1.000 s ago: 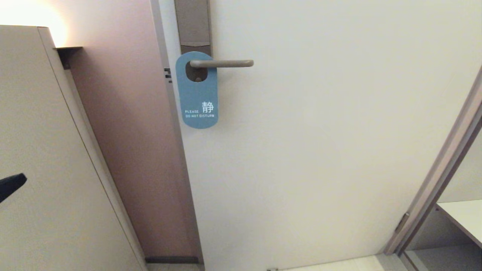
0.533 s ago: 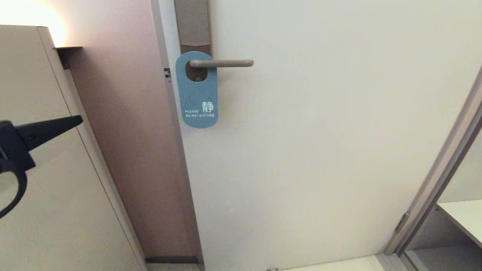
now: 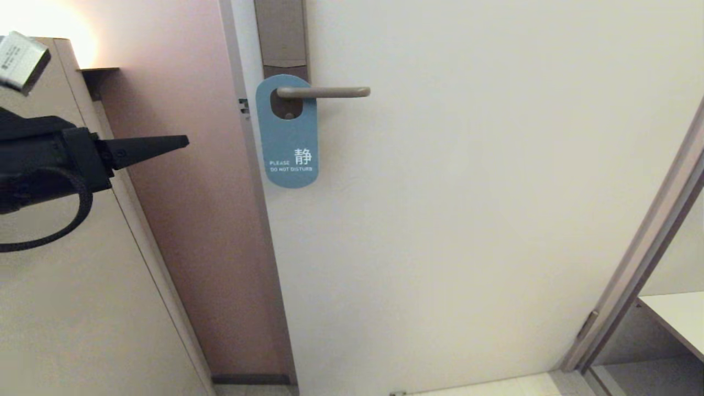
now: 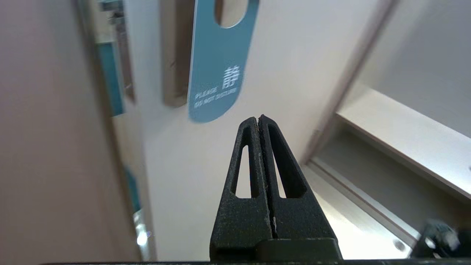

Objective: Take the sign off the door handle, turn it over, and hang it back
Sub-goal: Take down the sign

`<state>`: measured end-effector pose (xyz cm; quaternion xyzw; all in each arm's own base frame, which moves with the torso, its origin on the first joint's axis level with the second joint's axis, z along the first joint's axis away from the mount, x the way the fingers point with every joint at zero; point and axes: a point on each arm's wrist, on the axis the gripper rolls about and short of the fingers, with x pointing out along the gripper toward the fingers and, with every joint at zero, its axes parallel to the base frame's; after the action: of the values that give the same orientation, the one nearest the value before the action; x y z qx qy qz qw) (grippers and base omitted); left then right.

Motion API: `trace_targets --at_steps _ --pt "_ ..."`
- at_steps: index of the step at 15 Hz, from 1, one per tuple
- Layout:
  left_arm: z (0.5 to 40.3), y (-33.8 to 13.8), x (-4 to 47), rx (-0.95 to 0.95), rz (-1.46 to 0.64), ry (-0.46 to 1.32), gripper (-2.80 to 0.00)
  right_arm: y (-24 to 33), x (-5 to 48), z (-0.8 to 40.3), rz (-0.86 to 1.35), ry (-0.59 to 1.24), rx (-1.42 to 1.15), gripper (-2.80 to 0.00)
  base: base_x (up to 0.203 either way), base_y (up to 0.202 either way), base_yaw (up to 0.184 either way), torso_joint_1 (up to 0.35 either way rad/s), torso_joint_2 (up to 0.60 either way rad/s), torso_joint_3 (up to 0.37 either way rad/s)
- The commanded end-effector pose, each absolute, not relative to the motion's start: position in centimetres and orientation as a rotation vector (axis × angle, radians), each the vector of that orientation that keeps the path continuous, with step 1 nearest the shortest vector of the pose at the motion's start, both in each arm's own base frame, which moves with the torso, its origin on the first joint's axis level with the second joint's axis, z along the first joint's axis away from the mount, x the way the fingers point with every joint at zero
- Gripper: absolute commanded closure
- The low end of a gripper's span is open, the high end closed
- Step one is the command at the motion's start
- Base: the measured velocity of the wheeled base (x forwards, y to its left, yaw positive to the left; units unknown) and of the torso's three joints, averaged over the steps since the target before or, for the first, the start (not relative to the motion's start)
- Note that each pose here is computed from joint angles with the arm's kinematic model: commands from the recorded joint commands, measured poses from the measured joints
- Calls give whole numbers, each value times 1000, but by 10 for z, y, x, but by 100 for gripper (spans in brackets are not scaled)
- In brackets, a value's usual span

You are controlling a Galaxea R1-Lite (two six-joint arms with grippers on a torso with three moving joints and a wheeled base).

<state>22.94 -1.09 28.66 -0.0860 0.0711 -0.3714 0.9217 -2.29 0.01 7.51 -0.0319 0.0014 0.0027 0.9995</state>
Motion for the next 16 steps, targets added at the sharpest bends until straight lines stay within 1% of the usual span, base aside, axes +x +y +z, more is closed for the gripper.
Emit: trace_targets --at_steps 1,3,9,12,13,14,16 --pt "270 -5 259 -193 -778 174 0 0 -23 75 6 3 -64 0 0 0 0 0 0 0" --pt "263 1 275 -180 -788 144 0 0 -23 75 6 3 -64 0 0 0 0 0 0 0" --pt "239 10 306 -179 -831 143 0 0 -23 75 6 4 -64 0 0 0 0 0 0 0" --pt "234 9 312 -171 -871 131 0 0 -23 75 6 4 -64 0 0 0 0 0 0 0" --pt "234 9 312 -171 -873 131 -181 0 -23 75 6 4 -64 0 0 0 0 0 0 0" --pt "234 9 312 -173 -873 132 -280 0 -23 75 6 4 -64 0 0 0 0 0 0 0" --pt "235 10 311 -175 -871 132 -280 0 -23 75 6 4 -64 0 0 0 0 0 0 0"
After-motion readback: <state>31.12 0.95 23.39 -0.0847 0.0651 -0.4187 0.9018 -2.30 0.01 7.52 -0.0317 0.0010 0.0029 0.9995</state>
